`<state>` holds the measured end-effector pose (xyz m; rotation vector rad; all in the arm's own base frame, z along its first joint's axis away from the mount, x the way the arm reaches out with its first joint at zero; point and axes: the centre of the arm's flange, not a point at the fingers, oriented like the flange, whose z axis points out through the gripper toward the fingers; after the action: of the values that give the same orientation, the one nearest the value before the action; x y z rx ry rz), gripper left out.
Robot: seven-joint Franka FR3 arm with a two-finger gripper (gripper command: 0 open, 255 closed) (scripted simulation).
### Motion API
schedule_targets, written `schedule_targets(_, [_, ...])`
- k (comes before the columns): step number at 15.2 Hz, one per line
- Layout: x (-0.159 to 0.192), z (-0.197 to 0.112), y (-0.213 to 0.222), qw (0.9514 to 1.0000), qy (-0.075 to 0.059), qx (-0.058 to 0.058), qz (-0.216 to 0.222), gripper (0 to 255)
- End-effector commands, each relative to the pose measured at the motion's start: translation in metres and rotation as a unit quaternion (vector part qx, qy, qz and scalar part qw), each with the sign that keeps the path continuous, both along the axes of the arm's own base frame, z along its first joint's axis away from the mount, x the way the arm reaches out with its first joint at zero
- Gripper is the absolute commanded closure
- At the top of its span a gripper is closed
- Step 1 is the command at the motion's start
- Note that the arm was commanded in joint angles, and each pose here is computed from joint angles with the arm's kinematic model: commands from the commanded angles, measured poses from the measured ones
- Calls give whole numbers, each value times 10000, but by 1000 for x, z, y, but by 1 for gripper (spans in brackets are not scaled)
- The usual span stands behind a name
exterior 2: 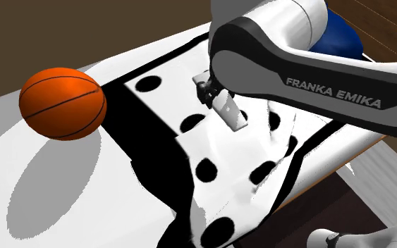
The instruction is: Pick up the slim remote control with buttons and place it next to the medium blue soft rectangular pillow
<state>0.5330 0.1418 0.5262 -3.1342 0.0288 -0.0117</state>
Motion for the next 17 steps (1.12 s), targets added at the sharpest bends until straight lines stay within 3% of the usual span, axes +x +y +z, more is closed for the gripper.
schedule_targets(1, [-7,2,-26,10000,-2,3,7,255])
schedule_targets(17, [-47,3,-233,10000,-2,3,7,255])
